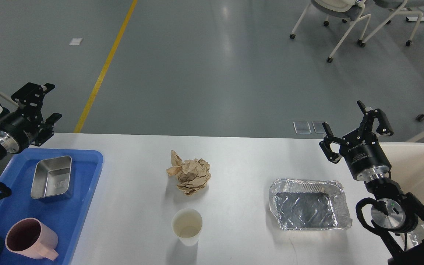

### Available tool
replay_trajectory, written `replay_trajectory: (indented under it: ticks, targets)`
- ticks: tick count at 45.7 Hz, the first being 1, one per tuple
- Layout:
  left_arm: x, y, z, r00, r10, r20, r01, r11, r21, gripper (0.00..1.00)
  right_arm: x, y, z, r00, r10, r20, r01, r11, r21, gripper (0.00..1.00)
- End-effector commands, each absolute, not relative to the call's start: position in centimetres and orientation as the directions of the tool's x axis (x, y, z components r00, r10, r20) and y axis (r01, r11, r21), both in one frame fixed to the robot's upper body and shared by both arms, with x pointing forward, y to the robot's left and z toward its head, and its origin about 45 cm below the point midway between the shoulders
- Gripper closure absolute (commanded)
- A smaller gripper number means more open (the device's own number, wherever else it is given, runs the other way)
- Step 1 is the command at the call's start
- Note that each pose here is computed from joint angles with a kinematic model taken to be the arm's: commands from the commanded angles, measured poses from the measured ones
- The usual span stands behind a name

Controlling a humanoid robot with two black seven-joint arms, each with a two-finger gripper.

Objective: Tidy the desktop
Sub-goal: 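Reach the right gripper to the edge of the foil tray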

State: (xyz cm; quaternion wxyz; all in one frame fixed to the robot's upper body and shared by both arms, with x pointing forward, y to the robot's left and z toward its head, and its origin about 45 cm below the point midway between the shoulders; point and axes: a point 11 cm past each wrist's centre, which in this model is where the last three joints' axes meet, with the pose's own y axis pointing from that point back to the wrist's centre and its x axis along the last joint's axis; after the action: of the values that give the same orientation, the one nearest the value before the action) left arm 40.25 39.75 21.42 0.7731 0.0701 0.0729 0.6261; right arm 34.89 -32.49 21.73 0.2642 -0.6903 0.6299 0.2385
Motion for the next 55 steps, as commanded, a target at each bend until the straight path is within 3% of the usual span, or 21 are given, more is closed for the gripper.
replay_trajectory:
  ticks: [1, 9, 15, 20, 24, 36, 46, 55]
  targets:
    - [38.0, 35.4, 20.9, 0.183, 0.963, -0.199, -0.969, 0.211, 0.129, 0.03, 34.7, -32.7, 21.6, 0.103, -0.773, -0.626, -0.994, -0.096, -0.046, 0.00]
    - [35.2, 35.4, 18.9, 0.058, 0.908, -0.416, -0.992, 0.100, 0.078, 0.03, 34.6, -33.9, 22.4, 0.166, -0.880, -0.445, -0.985, -0.170, -0.031, 0.00]
    - [34.1, 35.8, 18.2, 0.023, 0.839, -0.544, -0.999, 0.042, 0.023, 0.03, 34.5, -34.6, 23.9, 0.260, -0.961, -0.088, -0.965, -0.260, -0.014, 0.00]
    - [33.0, 36.6, 17.3, -0.022, 0.796, -0.605, -1.000, -0.017, 0.014, 0.03, 33.4, -34.6, 25.9, 0.350, -0.910, 0.221, -0.934, -0.357, 0.010, 0.00]
    - [32.5, 37.4, 17.1, -0.054, 0.781, -0.622, -0.998, -0.057, 0.015, 0.03, 31.9, -35.5, 26.7, 0.442, -0.802, 0.402, -0.893, -0.436, 0.113, 0.00]
    - [31.5, 37.4, 15.7, -0.083, 0.775, -0.627, -0.997, -0.066, 0.050, 0.03, 26.7, -38.9, 26.1, 0.708, -0.518, 0.479, -0.705, -0.481, 0.522, 0.00]
    - [31.3, 37.0, 15.2, -0.084, 0.770, -0.633, -0.996, -0.061, 0.058, 0.03, 24.5, -43.8, 28.4, 0.746, -0.404, 0.529, -0.659, -0.330, 0.676, 0.00]
    - [31.2, 36.5, 15.3, -0.028, 0.760, -0.649, -1.000, -0.013, 0.028, 0.03, 23.8, -44.9, 29.7, 0.766, -0.318, 0.558, -0.638, -0.269, 0.722, 0.00]
